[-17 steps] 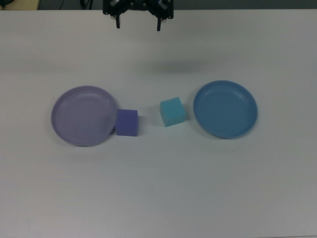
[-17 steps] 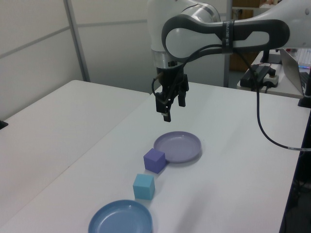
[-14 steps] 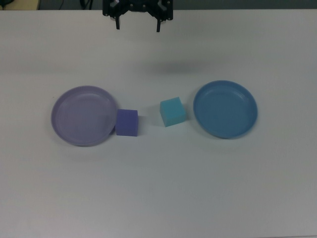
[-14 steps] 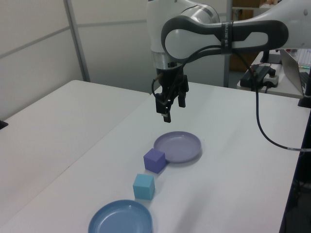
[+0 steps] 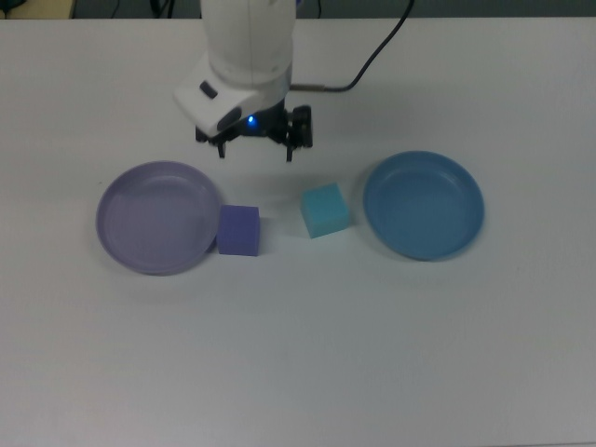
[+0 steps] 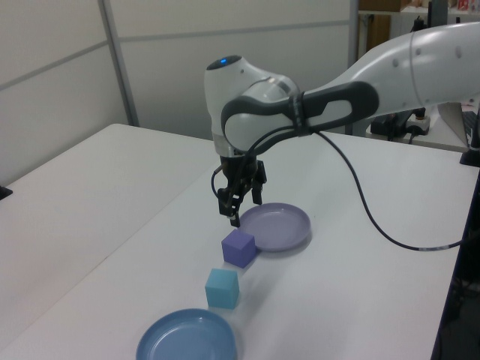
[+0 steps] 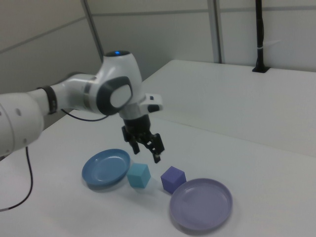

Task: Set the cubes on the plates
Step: 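Lower the open gripper toward the purple cube, then close the gripper on the purple cube and lift it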

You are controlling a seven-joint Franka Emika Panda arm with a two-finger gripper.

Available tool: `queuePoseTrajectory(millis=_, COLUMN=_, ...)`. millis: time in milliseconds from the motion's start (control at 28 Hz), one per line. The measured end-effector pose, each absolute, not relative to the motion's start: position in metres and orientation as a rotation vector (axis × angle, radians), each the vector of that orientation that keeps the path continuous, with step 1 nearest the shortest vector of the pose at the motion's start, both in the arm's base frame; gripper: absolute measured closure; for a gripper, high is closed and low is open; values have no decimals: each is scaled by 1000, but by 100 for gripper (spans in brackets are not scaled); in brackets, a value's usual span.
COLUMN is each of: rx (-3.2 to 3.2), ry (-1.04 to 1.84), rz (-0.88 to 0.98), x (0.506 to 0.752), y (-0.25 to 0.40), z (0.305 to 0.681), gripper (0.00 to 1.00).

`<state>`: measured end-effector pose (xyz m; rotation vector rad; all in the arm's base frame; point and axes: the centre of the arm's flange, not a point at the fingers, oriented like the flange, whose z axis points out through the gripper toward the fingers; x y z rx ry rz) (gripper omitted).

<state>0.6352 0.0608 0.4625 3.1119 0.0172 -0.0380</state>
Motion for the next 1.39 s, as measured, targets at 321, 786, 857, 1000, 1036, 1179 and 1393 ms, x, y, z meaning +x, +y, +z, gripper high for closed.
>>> queuePoseTrajectory(millis=321, rx=3087, ry=-13, rz=29, x=664, y=47, z=405, gripper=0)
queuePoseTrajectory(millis=786, rx=3020, ry=-50, rz=22, x=678, y=42, z=345, gripper=1)
queuePoseTrajectory(millis=857, rx=3016, ry=-48, rz=19, x=678, y=41, z=343, gripper=2)
queuePoseTrajectory(millis=1000, rx=3015, ry=-45, rz=20, x=678, y=42, z=343, gripper=19)
queuePoseTrajectory(millis=1036, rx=3016, ry=-44, rz=21, x=678, y=42, z=344, gripper=21)
queuePoseTrajectory(millis=1179, rx=3020, ry=-28, rz=40, x=680, y=50, z=350, gripper=39)
queuePoseTrajectory(millis=1393, rx=3048, ry=-34, rz=94, x=683, y=73, z=369, gripper=41)
